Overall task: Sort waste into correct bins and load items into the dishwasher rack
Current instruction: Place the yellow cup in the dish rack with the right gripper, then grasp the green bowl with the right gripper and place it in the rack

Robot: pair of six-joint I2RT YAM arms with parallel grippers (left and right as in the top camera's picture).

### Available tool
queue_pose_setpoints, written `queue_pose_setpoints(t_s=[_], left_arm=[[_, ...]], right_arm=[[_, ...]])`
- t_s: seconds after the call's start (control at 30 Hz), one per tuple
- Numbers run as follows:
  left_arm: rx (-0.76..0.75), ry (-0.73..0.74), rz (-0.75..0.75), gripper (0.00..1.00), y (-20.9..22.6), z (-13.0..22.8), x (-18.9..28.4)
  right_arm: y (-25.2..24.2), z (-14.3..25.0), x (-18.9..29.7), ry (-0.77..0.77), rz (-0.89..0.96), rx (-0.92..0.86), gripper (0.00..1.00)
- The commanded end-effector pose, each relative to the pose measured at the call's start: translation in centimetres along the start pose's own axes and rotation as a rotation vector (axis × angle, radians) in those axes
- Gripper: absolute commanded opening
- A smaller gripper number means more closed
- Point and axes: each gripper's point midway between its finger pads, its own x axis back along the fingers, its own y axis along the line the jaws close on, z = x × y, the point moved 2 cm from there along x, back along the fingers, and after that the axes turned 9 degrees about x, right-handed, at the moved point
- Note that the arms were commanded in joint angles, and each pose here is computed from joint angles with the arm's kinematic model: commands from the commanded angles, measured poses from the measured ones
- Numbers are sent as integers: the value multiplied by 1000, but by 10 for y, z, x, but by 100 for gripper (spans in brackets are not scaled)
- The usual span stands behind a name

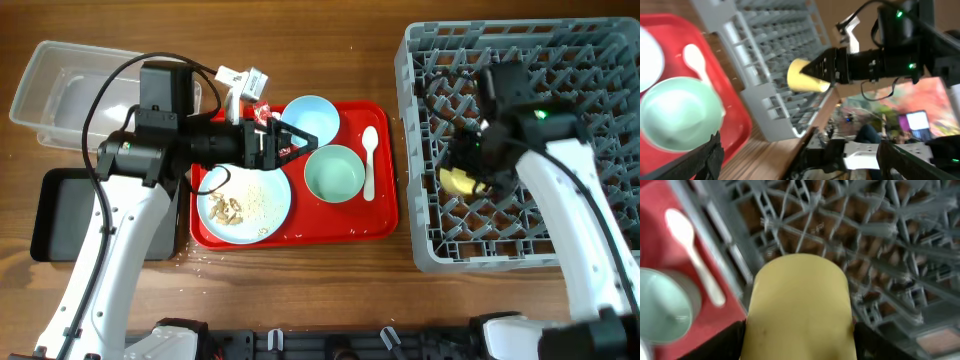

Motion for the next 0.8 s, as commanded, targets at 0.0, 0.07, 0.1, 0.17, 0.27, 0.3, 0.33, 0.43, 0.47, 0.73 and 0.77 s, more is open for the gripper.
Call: queue_pose_setpoints(t_s=[0.0, 0.07, 0.1, 0.17, 0.27, 0.3, 0.33, 0.43, 0.47, 0.73, 0.77], left_arm=[[-27, -28, -153, 98, 12, 2, -5], [-44, -25, -251, 98, 21, 7, -13], [-56, -25, -312, 98, 26, 9, -17], [-76, -40, -431, 97, 37, 11, -21], [-90, -88, -626, 95, 54, 11, -22], [-63, -127, -686, 95, 59, 8, -18], [-34, -164, -726, 95, 63, 5, -14], [108, -312, -817, 99, 76, -8, 7], [161, -362, -824, 100, 79, -13, 18], [426, -701, -905, 100, 96, -18, 153], [465, -731, -923, 100, 100, -13, 168]], right_arm=[[6, -10, -23, 28, 12, 14, 84], [9, -11, -25, 33, -4, 13, 90], [9, -14, -20, 15, -11, 12, 91], [13, -20, -5, -34, -48, 9, 90], [65, -20, 33, -136, -383, 243, 84], [84, -17, 47, -172, -483, 333, 78], [99, -13, 57, -199, -548, 398, 78], [134, 3, 63, -227, -568, 516, 77], [145, 9, 56, -217, -526, 521, 77], [152, 13, -65, -37, -91, 339, 74], [162, 17, -82, 19, -143, 395, 70]])
